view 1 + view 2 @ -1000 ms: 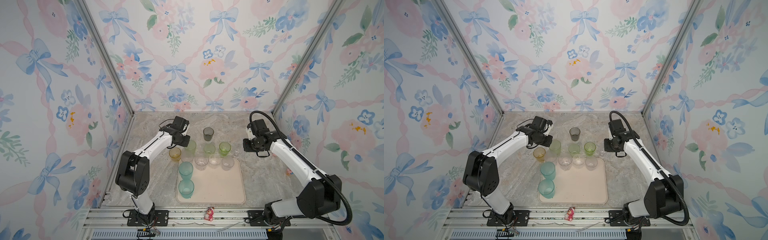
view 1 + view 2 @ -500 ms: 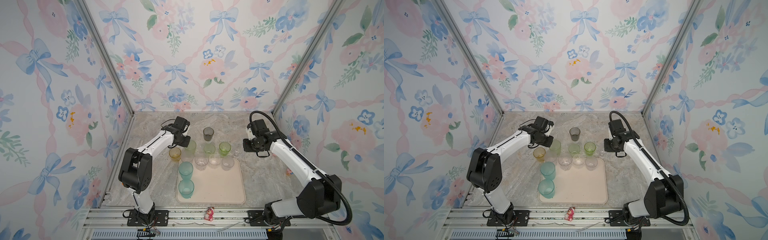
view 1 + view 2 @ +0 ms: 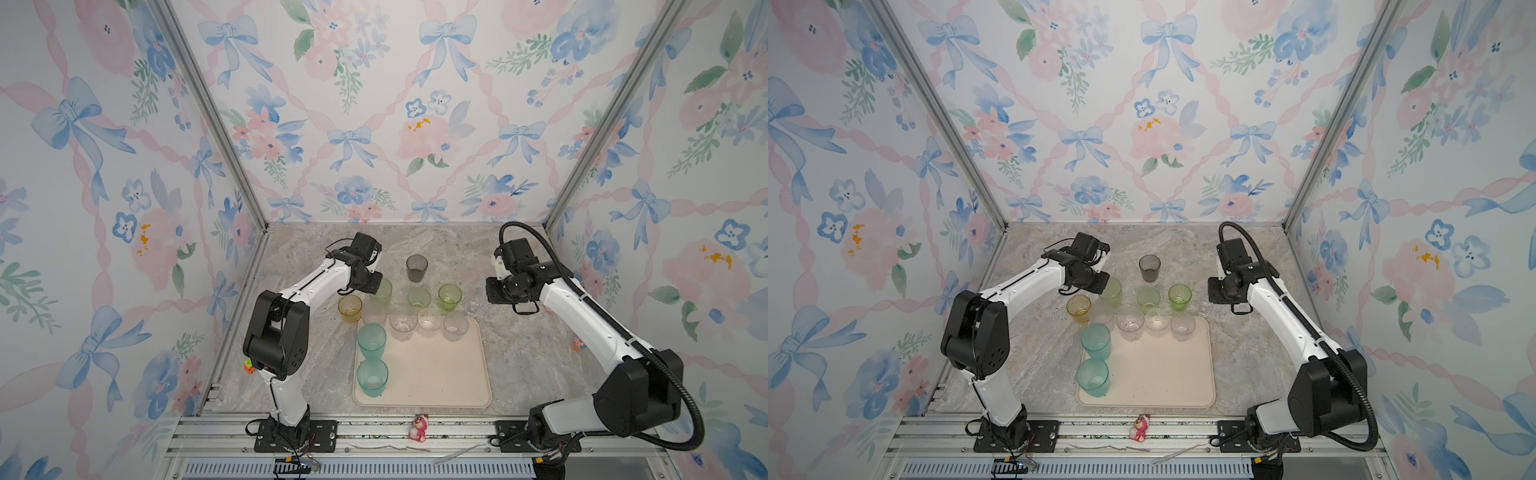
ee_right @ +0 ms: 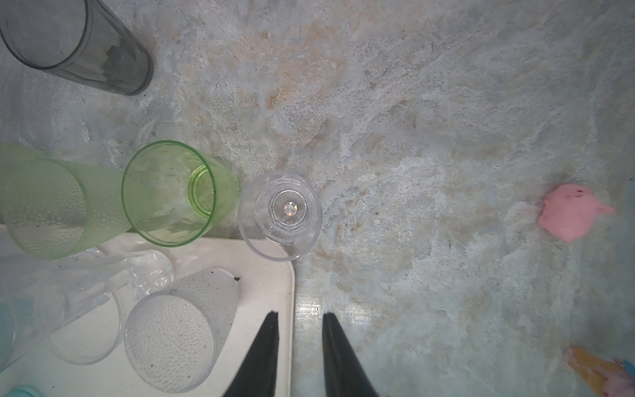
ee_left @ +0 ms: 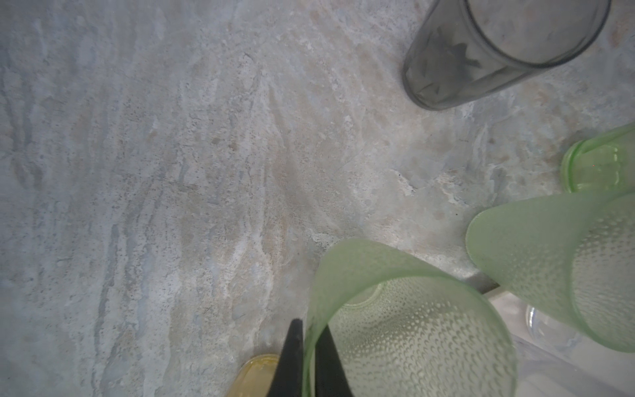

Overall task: Place the glasses into the tray
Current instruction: 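Close the left gripper on the green frosted cup, then lift and carry the green frosted cup with the left gripper over the tray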

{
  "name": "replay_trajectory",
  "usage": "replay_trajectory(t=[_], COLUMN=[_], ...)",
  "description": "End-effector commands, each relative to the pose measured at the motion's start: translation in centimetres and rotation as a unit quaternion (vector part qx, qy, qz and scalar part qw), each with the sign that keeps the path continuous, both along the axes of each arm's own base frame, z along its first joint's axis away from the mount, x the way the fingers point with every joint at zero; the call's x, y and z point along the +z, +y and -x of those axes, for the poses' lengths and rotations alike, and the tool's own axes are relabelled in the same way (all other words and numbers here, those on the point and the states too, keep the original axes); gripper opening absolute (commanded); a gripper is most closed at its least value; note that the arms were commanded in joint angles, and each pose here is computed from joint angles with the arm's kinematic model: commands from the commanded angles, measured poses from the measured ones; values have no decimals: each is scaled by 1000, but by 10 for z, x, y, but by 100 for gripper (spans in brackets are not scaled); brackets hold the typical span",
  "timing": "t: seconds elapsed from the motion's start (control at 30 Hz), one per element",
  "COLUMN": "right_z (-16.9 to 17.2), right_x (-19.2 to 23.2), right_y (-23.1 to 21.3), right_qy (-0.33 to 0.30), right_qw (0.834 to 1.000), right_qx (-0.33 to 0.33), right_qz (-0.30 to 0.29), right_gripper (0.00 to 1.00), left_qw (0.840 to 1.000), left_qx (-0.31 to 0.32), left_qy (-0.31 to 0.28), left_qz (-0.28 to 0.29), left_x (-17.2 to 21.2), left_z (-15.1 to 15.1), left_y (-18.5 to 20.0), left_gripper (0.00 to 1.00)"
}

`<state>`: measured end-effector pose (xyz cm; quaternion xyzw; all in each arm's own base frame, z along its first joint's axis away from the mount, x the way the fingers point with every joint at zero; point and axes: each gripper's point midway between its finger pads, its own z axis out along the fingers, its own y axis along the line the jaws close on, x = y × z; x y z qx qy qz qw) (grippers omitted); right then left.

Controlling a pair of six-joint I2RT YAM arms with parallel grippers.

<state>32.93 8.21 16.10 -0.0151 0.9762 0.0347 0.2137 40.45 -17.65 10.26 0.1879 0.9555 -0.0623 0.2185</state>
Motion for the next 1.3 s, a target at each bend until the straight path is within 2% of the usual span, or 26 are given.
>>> replay_trajectory(t=[0.0,0.27,0.43,0.57,0.77,0.87,1.0,1.17,1.27], right_z=[-2,-4,-4,-2,3,8,15,25,31], right_x=[-4,-2,1,6,14,18,23,25,29], right_y=[1,4,7,8,10,14,20,25,24], right_qy=[3,0,-4,-11,-22,-28,-35,-40,-46], right_qw=[1000,1000,1000,1000,1000,999,999,999,999], right_qx=[-2,0,2,2,0,4,10,16,16], right_qz=[-6,-10,-13,-16,-21,-24,-26,-25,-23], right_gripper=[26,26,26,26,26,26,26,26,26], left_qw=[1000,998,993,986,972,966,959,950,943], left_qx=[-2,4,-2,-20,-98,-142,-217,-289,-318], left_qy=[-15,-62,-114,-159,-202,-199,-166,-113,-101], left_qz=[-7,-5,14,36,70,81,80,32,14], left_x=[12,47,95,137,181,187,174,135,120], left_z=[-6,-16,-19,-9,39,70,118,171,196], left_y=[2,4,2,-4,-36,-54,-79,-95,-103], left_gripper=[3,0,0,0,1,2,2,1,1])
